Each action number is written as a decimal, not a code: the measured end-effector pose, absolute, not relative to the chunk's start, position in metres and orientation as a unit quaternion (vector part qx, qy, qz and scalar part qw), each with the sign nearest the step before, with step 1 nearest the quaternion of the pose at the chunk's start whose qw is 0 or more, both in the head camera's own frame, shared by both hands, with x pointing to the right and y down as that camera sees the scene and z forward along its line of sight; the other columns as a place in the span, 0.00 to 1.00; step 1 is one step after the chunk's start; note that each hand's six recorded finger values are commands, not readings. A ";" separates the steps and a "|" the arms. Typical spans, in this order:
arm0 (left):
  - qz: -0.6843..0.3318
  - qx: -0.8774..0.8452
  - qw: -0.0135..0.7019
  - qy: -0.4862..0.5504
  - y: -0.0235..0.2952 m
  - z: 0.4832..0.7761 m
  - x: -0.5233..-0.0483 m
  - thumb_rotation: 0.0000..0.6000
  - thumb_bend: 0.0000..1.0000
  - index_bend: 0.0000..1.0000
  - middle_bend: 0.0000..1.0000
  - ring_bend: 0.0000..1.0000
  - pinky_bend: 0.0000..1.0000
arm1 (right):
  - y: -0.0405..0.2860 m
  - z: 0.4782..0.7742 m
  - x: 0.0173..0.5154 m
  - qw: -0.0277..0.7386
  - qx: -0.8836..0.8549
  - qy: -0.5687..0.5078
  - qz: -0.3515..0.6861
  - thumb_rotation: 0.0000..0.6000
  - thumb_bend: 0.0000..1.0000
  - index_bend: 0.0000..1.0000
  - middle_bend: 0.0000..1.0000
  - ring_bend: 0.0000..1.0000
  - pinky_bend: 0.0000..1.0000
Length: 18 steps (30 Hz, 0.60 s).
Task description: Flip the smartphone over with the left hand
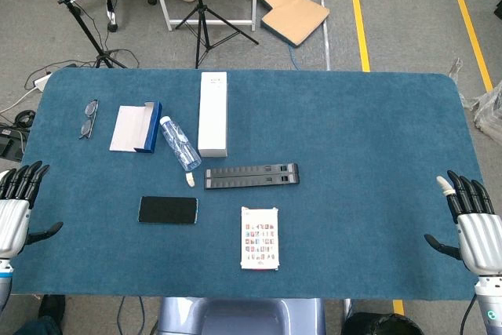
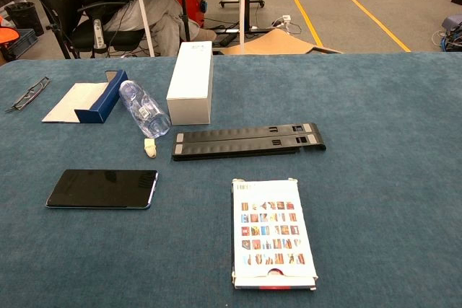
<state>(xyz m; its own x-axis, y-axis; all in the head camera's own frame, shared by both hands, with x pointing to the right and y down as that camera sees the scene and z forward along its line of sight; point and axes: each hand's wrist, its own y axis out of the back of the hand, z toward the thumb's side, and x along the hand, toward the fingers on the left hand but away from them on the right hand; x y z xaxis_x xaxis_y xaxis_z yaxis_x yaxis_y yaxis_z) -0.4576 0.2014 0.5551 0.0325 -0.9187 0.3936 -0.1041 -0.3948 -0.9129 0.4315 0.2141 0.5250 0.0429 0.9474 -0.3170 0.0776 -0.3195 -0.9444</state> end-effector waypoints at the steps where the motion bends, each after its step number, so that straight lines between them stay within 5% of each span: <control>1: -0.560 -0.621 0.363 0.411 0.201 0.555 -0.457 1.00 0.00 0.00 0.00 0.00 0.00 | 0.214 0.525 0.432 0.399 -0.601 -0.427 0.545 1.00 0.00 0.00 0.00 0.00 0.00; 12: -0.558 -0.631 0.364 0.396 0.206 0.564 -0.448 1.00 0.01 0.00 0.00 0.00 0.00 | 0.214 0.524 0.435 0.387 -0.603 -0.439 0.542 1.00 0.00 0.00 0.00 0.00 0.00; 18: -0.552 -0.672 0.343 0.356 0.213 0.595 -0.417 1.00 0.18 0.00 0.00 0.00 0.00 | 0.214 0.527 0.438 0.369 -0.610 -0.441 0.546 1.00 0.00 0.00 0.00 0.00 0.00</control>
